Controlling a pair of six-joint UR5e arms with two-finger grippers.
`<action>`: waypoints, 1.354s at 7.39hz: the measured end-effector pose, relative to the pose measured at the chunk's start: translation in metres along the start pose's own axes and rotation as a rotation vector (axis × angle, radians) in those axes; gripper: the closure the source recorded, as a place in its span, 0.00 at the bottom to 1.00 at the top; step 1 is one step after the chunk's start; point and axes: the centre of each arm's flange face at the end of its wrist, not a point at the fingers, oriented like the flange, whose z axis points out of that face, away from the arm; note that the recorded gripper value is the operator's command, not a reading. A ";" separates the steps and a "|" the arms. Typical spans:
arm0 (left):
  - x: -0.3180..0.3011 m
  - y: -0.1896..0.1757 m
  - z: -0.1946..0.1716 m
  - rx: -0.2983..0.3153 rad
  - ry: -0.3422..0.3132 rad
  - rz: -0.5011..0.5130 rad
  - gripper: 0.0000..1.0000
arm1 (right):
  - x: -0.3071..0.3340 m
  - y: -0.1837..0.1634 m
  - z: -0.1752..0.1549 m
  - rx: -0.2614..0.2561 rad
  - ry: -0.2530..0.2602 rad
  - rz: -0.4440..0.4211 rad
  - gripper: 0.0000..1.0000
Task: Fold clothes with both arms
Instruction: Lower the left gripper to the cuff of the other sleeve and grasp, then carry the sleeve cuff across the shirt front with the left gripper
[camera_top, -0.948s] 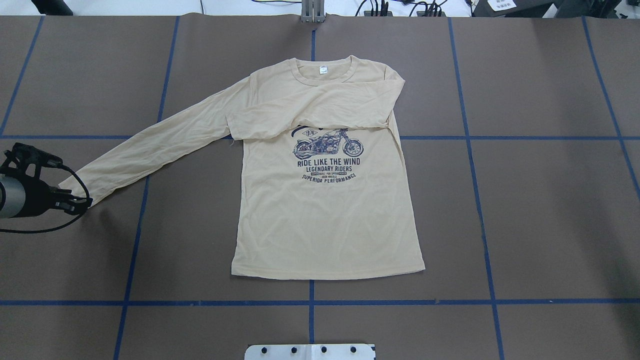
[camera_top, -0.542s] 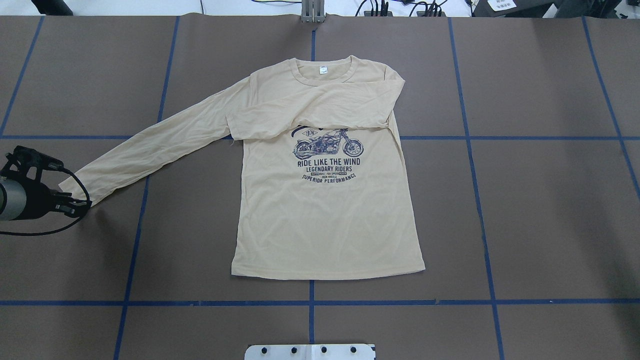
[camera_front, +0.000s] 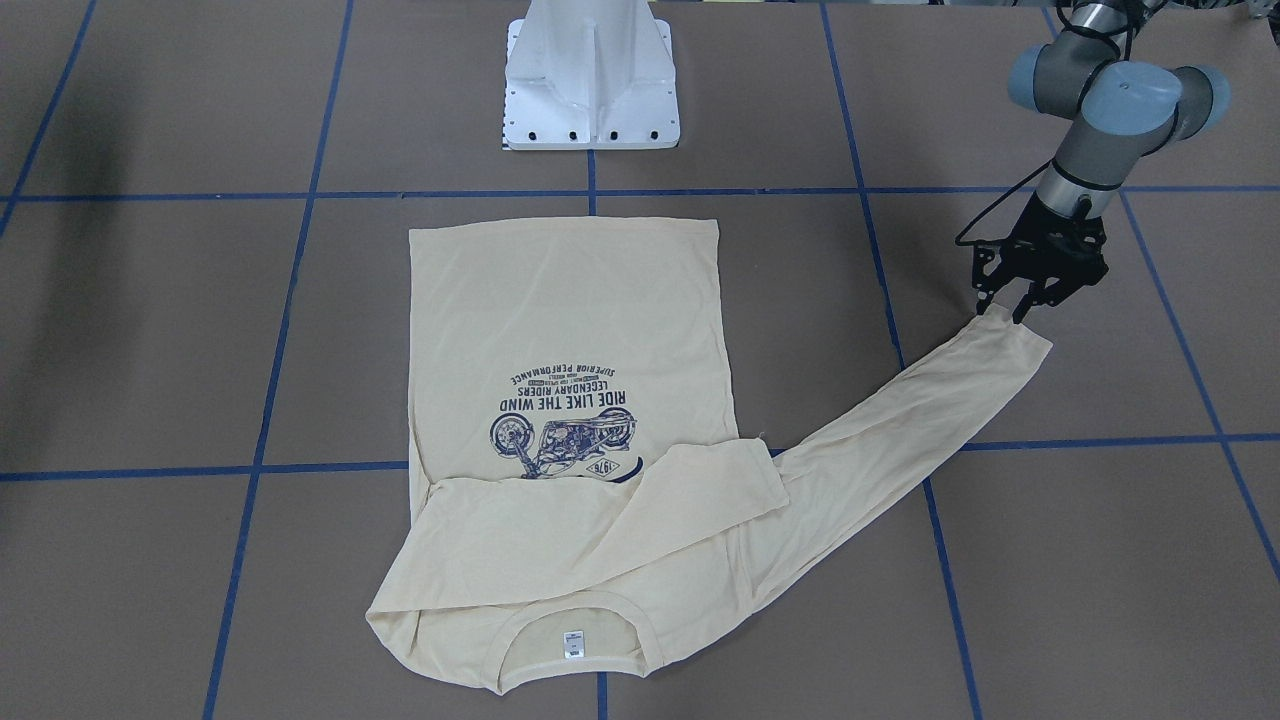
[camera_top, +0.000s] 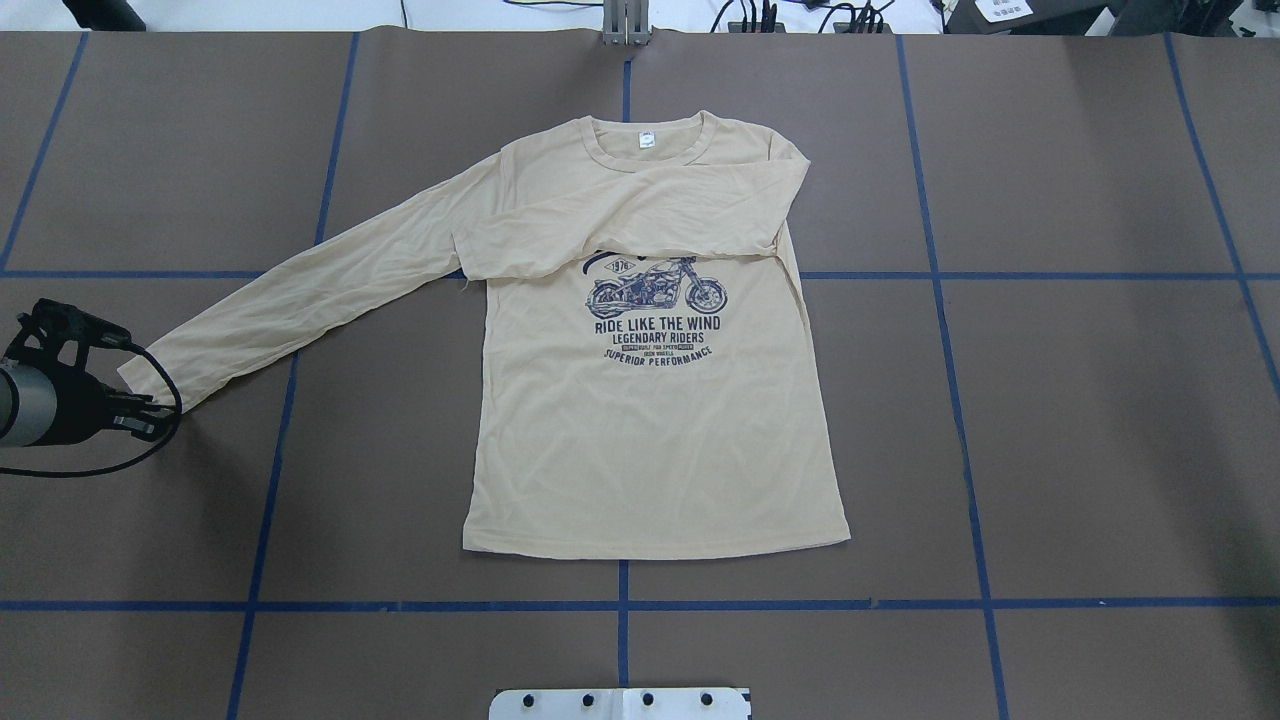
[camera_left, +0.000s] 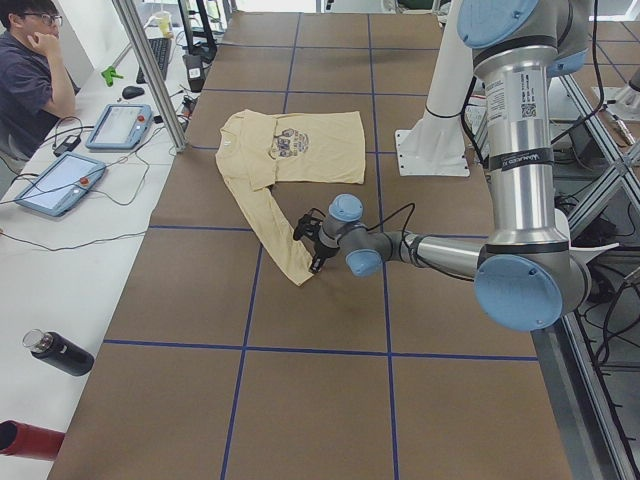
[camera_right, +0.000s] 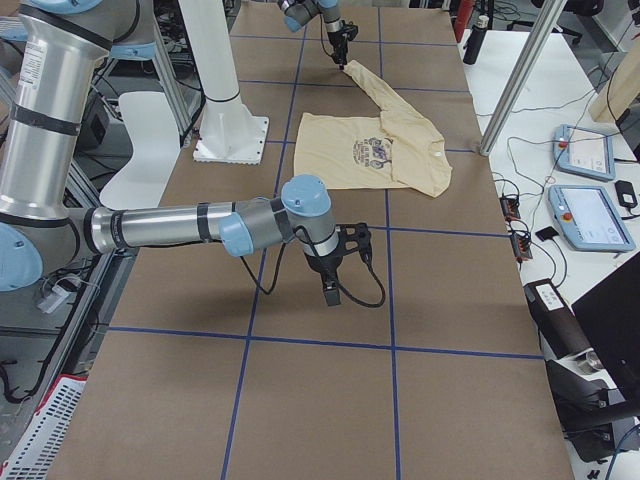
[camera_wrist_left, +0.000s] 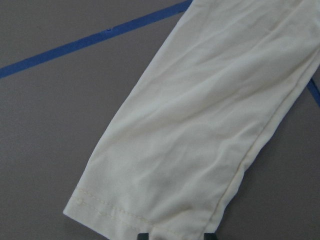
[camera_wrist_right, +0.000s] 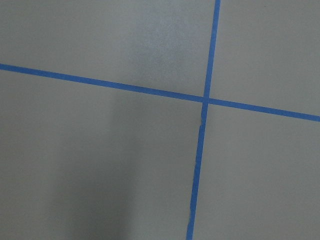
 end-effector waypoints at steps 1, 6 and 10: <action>0.000 0.000 0.001 -0.001 -0.001 0.000 1.00 | 0.000 0.000 0.000 0.000 0.000 0.001 0.00; 0.010 -0.053 -0.043 0.005 -0.026 0.117 1.00 | -0.001 -0.002 -0.001 0.003 0.000 0.004 0.00; 0.148 -0.226 -0.116 -0.038 -0.079 0.104 1.00 | 0.000 -0.001 0.001 0.000 0.000 0.009 0.00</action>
